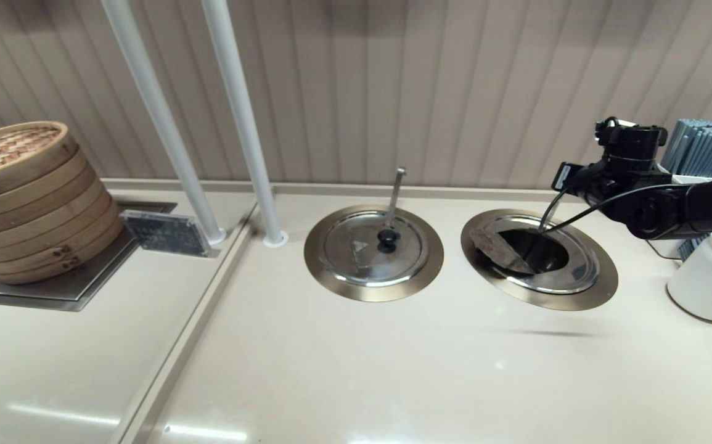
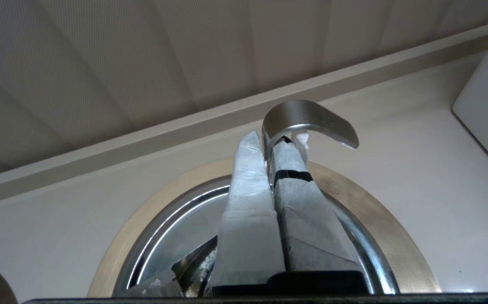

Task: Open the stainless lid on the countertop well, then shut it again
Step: Stir with a spoon

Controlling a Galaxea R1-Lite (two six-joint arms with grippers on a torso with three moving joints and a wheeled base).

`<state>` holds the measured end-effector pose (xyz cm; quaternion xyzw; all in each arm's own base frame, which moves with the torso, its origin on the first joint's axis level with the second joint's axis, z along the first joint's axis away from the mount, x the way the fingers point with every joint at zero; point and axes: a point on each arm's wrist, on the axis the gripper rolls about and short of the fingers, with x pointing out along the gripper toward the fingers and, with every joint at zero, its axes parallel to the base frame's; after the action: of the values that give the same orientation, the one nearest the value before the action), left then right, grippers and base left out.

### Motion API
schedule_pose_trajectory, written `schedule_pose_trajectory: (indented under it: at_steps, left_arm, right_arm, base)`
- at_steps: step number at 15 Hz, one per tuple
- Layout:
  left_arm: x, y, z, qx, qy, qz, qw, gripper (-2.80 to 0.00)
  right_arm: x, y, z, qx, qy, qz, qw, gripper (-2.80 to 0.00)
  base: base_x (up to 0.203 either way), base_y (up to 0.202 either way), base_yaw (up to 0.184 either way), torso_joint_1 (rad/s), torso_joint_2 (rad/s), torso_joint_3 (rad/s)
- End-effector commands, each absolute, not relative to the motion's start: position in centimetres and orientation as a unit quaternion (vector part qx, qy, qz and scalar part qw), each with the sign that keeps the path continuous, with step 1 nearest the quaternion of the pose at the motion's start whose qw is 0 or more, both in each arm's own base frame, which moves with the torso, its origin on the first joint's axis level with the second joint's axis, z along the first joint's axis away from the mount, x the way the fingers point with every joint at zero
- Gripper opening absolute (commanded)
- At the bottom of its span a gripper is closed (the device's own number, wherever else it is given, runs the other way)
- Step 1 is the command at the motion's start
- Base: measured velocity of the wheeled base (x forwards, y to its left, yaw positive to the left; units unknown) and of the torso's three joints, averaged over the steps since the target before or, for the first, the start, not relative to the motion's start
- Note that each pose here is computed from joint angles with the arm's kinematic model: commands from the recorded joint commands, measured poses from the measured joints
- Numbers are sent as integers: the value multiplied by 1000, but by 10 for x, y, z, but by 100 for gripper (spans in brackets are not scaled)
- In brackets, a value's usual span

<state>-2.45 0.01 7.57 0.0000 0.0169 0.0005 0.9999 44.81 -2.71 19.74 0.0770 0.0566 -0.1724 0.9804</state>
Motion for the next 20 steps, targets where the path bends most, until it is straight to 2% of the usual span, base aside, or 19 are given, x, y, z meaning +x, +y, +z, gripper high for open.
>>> schedule_pose_trajectory:
  at_steps: [1,7,11,20]
  left_arm:
    - [-25,0,76,0,17,1,1000,-280]
    - [-25,0,76,0,18,1,1000,-280]
    - [-25,0,76,0,18,1,1000,-280]
    - [-25,0,76,0,17,1,1000,-280]
  right_arm:
    - [436,-36,223,82,26,-181,980,-280]
    - [426,-32,234,86,20,-170,982,-280]
    - [407,-16,248,119,14,-104,987,-280]
    - [405,-13,244,119,52,-96,987,-280]
  base:
    - [0,0,0,0,0,0]
    - [0,0,0,0,0,0]
    - [0,0,0,0,0,0]
    - [0,0,0,0,0,0]
